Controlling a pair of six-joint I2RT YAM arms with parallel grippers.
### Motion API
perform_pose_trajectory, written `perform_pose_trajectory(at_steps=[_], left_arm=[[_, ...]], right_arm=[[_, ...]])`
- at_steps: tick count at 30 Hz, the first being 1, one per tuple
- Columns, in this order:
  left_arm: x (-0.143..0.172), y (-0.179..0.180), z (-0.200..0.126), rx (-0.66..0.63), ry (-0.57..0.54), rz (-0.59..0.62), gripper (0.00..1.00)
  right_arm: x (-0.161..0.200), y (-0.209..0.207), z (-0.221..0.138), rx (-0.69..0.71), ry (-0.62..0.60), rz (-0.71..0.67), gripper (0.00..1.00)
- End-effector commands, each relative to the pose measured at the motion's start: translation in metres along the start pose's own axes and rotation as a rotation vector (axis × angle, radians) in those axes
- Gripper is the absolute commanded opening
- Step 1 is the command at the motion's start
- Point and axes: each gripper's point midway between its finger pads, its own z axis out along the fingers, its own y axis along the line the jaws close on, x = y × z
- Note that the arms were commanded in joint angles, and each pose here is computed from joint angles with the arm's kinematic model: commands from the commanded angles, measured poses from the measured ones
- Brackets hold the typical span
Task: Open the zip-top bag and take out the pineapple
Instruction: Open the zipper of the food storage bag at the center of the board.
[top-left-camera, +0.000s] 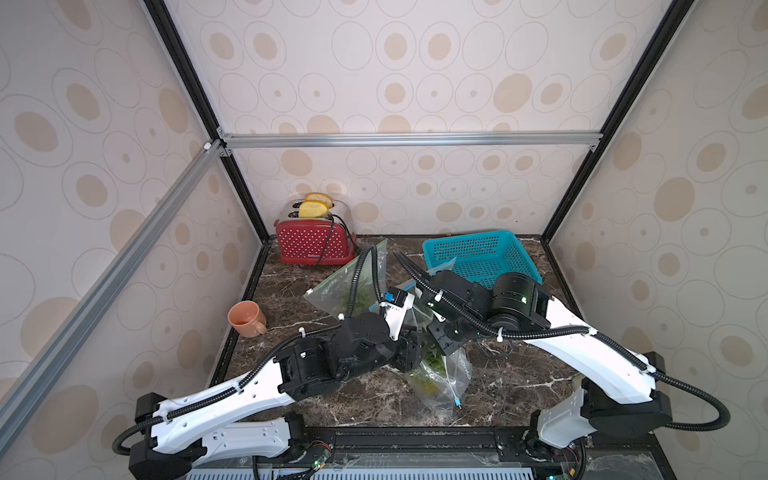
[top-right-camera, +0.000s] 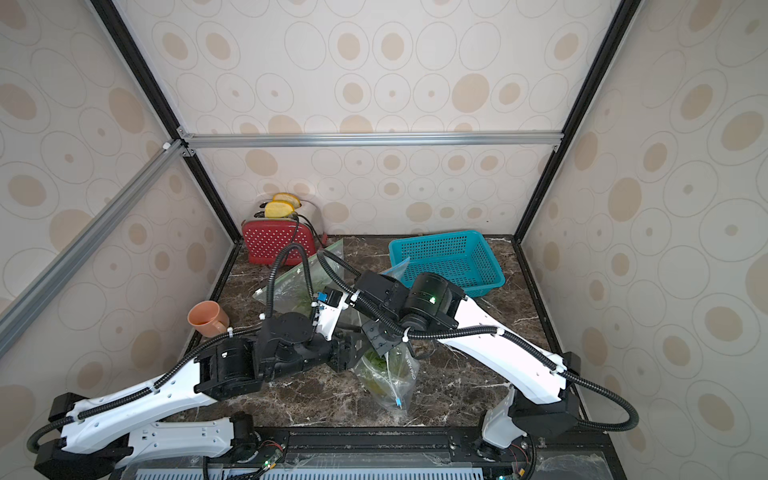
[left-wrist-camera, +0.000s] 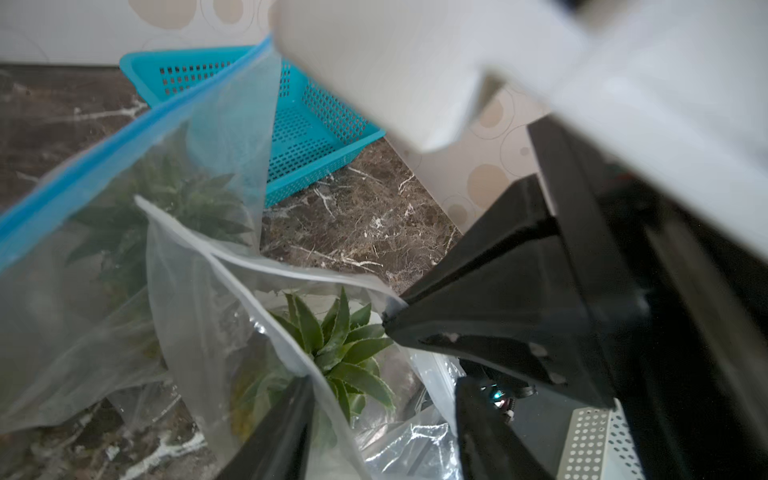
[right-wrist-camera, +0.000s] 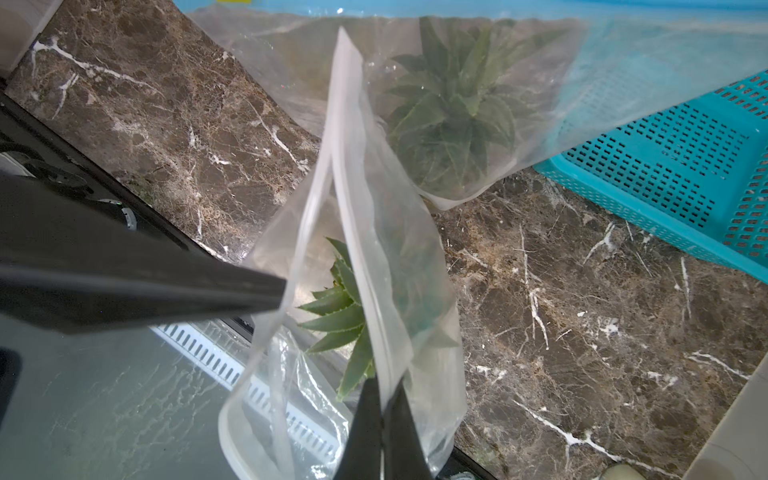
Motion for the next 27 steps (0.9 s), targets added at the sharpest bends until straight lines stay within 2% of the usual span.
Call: perform_pose_trajectory(at_steps=[1,7,10,17,21,27], left_arm=[[0.003,0.007,-0.005,-0.066,0.057,0.013,0.42],[0.010,0.028,-0.015,-0.179,0.096,0.005,0.17],[0.012,0.033,-0.019,-0.209,0.107,0.009,0.08],[0.004,0.035,-0.036,-0.230,0.113,0.009,0.05],[-0.012,0.025,-0.056,-0.191,0.088,-0.020,0.05],[-0.019,0.017,-0.067,-0.174,0.097,-0.048,0.05]], right_arm=[[0.000,-0.006,-0.006,0.001,-0.029,0.001,0.00],[0.001,-0.017,-0.012,0.011,-0.054,0.020,0.00],[0.002,-0.024,-0.016,0.020,-0.062,0.026,0.00],[0.010,-0.048,-0.025,0.057,-0.047,0.044,0.00],[0.015,-0.061,-0.029,0.083,-0.027,0.046,0.00],[0.017,-0.063,-0.033,0.079,-0.003,0.029,0.00]])
